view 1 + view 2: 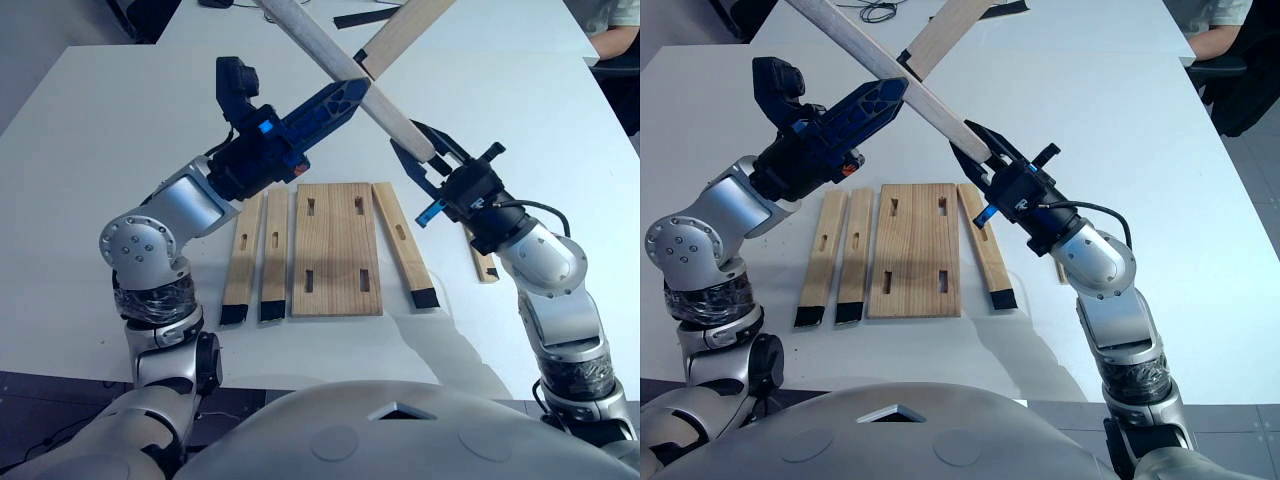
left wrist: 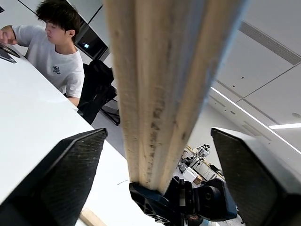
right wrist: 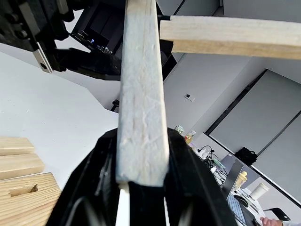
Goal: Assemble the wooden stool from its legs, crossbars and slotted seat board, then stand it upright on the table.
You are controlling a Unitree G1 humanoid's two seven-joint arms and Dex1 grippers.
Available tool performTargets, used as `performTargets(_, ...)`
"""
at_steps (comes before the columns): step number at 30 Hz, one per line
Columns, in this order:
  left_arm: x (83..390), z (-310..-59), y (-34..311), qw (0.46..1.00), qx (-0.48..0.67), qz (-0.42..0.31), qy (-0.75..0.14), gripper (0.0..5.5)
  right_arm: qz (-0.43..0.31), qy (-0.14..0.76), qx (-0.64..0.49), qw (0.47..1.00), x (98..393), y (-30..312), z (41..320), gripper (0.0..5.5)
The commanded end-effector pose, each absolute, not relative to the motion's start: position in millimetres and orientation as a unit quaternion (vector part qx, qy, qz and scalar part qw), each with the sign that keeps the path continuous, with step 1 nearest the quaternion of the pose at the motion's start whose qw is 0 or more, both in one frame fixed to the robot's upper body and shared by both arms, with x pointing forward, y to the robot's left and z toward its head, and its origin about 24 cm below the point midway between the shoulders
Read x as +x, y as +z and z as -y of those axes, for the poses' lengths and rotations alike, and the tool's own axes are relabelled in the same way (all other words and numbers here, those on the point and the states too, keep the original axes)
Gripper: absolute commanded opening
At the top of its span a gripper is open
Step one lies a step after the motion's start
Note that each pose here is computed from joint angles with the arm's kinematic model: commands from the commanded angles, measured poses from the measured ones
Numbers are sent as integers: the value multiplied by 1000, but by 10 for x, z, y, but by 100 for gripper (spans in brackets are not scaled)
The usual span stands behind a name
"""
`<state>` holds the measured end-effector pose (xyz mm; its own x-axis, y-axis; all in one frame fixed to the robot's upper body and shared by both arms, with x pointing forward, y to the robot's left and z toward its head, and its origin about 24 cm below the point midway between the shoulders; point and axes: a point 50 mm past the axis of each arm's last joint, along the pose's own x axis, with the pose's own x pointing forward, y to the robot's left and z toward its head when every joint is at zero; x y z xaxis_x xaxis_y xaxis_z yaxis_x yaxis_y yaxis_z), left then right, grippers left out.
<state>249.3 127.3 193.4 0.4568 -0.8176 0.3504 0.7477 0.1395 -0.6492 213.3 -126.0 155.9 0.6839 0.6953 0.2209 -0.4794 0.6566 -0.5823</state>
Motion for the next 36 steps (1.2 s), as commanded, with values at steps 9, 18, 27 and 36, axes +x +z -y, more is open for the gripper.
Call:
performTargets(9,2542,-1327,1978,761,-390,-45,-516,427,223,337,-264,876,2095,1556,1273,105)
performTargets(18,2525,-1303,1973,766,-378,-48,-518,427,219,352,-272,868,2071,1535,1264,105)
performTargets(27,2520,-1305,1957,766,-378,-50,-518,402,215,360,-276,865,2056,1519,1271,105)
performTargets(36,2485,-1306,1971,759,-384,-41,-524,261,213,370,-284,859,2060,1527,1294,105)
